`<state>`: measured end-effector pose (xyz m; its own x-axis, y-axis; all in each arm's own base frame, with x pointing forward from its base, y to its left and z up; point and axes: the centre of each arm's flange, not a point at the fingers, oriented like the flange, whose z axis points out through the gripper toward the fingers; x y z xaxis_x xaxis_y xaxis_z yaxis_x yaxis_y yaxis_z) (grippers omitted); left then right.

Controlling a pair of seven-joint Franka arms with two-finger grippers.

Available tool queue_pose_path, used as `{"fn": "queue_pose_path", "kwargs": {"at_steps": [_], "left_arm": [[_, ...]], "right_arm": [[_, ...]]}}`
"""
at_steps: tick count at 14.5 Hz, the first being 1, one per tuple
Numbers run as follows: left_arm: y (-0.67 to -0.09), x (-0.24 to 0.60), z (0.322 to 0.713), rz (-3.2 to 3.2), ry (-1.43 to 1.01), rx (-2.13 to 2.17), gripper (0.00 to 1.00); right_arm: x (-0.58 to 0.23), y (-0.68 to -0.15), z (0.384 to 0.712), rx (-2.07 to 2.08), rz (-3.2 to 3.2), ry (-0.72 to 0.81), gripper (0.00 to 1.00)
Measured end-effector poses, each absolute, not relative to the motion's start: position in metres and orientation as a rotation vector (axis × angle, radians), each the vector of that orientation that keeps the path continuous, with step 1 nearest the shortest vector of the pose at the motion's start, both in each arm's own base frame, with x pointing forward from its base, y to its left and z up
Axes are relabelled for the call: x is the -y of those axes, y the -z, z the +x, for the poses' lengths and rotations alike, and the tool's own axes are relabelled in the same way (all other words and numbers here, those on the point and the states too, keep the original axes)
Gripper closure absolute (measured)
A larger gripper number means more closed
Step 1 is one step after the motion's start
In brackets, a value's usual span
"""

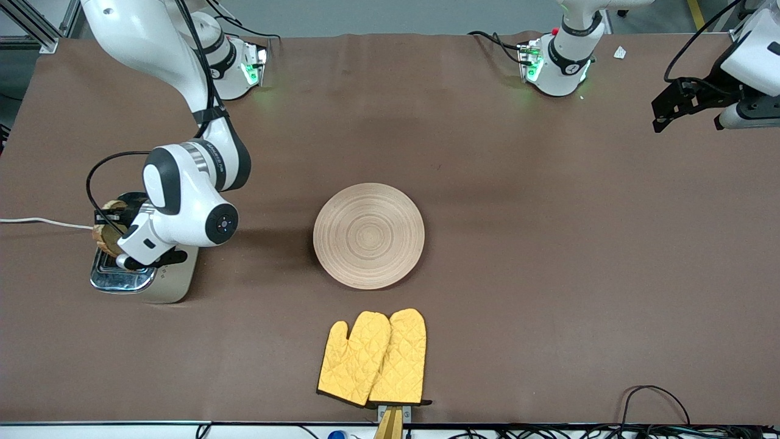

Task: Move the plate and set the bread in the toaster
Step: 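Lower the bread into the toaster slot with the right gripper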

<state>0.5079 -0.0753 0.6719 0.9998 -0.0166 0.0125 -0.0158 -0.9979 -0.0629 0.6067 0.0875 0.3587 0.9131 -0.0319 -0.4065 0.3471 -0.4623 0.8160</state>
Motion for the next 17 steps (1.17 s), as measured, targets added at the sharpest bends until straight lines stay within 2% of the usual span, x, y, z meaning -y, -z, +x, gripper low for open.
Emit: {"fn": "queue_pose_path", "kwargs": {"at_steps": [12,17], "left_arm": [[-0.672,0.072,0.509,-3.079,0.019,-0.017,0.0],[-0.671,0.072,0.509,-3.079,0.018,-0.017,0.0]], "right_arm": [[-0.09,-0.376,0.604,-0.267,2.025,0.443,0.97],[-0.096,-0.373,0.618,-0.302,2.053,0.329,0.97]]}}
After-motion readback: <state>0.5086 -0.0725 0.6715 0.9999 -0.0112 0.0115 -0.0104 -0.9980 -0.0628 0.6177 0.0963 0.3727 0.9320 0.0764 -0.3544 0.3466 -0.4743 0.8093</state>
